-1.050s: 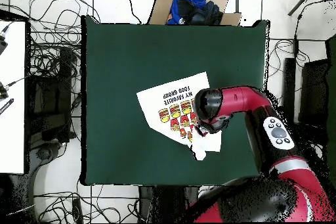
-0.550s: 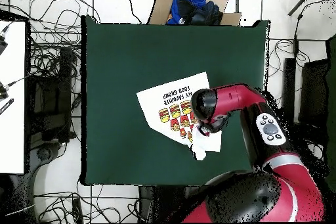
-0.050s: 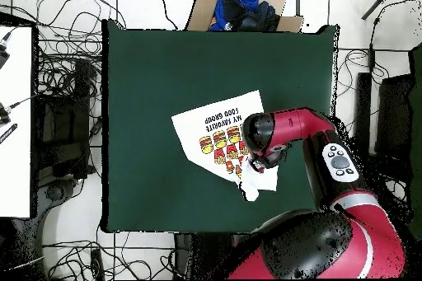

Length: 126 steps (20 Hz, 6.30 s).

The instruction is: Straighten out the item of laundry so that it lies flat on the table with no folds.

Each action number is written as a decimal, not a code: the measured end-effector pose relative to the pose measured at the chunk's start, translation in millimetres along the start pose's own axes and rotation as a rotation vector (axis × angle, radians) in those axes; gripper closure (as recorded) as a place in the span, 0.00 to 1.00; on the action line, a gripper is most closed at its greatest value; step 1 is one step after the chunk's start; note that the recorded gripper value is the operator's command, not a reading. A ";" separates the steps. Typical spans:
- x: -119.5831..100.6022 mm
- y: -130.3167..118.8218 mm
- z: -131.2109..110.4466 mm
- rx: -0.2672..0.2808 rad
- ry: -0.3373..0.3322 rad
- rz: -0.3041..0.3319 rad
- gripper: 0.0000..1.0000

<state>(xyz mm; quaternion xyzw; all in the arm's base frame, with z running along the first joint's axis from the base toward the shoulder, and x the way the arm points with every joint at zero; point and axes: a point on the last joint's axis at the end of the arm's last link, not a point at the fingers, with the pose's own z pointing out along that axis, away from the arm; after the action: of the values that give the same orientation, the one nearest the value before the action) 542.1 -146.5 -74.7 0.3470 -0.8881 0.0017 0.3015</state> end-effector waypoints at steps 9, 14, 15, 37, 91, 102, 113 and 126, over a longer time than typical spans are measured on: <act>-1.6 -4.7 -1.5 -0.033 0.010 0.022 0.00; -2.4 -6.2 -1.5 -0.035 0.007 0.027 1.00; -2.5 -6.2 -1.4 -0.035 0.007 0.027 1.00; 1.8 -10.7 -6.1 -0.029 0.004 0.037 1.00; 57.0 -87.2 -10.3 0.072 0.094 -0.063 0.00; 59.8 -82.0 -21.8 0.010 0.035 -0.036 0.00; 64.2 -68.8 -29.4 -0.204 -0.460 0.080 0.00; 21.3 -62.2 -44.5 -0.090 -0.920 0.171 0.00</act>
<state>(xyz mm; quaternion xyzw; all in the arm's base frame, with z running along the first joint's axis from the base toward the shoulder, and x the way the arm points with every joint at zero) 592.0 -197.4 -39.7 0.2240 -0.9540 -0.1660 -0.1097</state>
